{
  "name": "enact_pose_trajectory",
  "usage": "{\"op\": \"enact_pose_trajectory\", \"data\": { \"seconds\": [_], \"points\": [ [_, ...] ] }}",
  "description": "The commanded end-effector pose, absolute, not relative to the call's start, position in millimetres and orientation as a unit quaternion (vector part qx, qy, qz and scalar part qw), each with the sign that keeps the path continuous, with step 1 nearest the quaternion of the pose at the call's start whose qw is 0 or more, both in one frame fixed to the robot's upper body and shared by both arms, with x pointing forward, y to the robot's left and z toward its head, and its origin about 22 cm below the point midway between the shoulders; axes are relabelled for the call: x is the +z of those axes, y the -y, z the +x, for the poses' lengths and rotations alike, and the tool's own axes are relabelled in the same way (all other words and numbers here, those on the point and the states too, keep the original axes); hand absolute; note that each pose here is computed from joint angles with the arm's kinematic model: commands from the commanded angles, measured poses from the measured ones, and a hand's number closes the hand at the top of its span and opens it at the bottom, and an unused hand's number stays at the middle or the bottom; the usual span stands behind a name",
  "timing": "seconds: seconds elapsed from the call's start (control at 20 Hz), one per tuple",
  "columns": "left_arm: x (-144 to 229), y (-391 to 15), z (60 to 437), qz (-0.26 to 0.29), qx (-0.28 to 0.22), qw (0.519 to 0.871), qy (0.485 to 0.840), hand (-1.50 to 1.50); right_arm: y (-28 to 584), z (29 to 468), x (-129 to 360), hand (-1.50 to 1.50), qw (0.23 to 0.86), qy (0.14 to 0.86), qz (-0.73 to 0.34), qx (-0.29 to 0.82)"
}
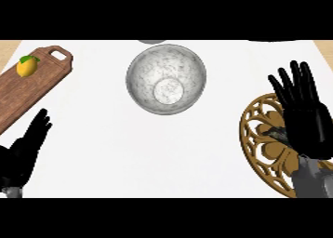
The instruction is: Pick the tomato from the placemat and place it in the bowl
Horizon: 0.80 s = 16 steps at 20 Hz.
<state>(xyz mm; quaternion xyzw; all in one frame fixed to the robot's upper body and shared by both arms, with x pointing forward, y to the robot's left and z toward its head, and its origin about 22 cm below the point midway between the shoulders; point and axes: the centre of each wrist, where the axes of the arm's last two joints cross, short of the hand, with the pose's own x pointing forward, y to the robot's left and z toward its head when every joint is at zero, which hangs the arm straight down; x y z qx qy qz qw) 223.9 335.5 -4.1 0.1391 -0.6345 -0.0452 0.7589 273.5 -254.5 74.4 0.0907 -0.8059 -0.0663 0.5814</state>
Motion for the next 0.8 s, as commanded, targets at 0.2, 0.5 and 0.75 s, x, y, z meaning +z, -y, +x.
{"op": "enact_pose_trajectory", "data": {
  "seconds": [0.2, 0.5, 0.75],
  "points": [
    [18.1, -267.1, 246.7, -0.018, -0.045, 0.72, 0.692, 0.0, 369.3, 258.8, 109.5, 1.5, 0.606, 0.773, -0.176, 0.072],
    [19.9, -223.9, 255.0, -0.107, -0.056, 0.728, 0.675, 0.0, 426.0, 214.0, 56.8, -1.5, 0.593, 0.693, -0.411, 0.007],
    [25.6, -202.5, 252.4, -0.123, -0.06, 0.734, 0.666, 0.0, 387.2, 217.8, 73.8, -1.5, 0.585, 0.691, -0.39, 0.167]
  ]
}}
